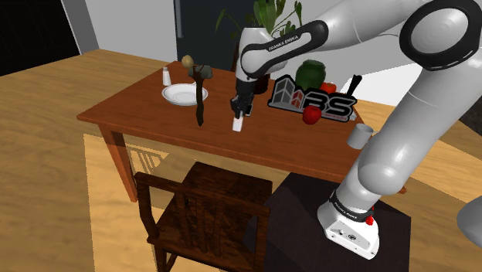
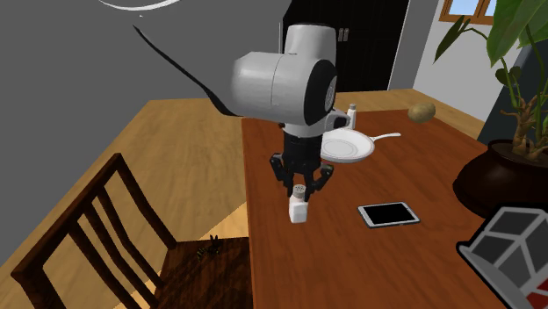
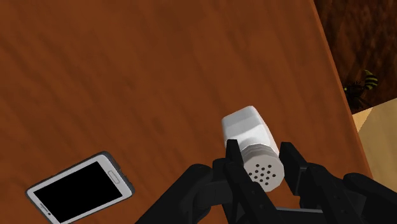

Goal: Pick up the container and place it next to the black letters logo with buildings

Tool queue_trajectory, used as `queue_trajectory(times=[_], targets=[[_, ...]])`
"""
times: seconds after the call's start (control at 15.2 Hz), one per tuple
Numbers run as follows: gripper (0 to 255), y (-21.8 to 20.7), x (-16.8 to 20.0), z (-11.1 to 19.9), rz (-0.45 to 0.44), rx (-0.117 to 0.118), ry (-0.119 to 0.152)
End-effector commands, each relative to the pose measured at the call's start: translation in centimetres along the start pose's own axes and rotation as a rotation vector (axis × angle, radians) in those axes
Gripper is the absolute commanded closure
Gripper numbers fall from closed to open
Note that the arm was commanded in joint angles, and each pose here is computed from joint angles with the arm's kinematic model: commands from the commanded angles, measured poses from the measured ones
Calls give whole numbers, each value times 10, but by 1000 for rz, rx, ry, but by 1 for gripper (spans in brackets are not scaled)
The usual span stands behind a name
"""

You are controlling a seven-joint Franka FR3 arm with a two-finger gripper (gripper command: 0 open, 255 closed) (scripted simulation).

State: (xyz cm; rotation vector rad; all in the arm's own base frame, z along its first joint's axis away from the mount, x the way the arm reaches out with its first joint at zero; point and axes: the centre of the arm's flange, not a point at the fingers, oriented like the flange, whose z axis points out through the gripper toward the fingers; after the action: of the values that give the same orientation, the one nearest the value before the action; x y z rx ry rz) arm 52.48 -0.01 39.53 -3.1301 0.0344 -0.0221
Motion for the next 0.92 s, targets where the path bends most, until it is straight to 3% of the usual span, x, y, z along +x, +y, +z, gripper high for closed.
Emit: queue_trajectory(times=[0.0, 0.86], targets=[[255, 1, 0, -11, 0, 0, -1], [255, 0, 1, -79, 0, 0, -1]])
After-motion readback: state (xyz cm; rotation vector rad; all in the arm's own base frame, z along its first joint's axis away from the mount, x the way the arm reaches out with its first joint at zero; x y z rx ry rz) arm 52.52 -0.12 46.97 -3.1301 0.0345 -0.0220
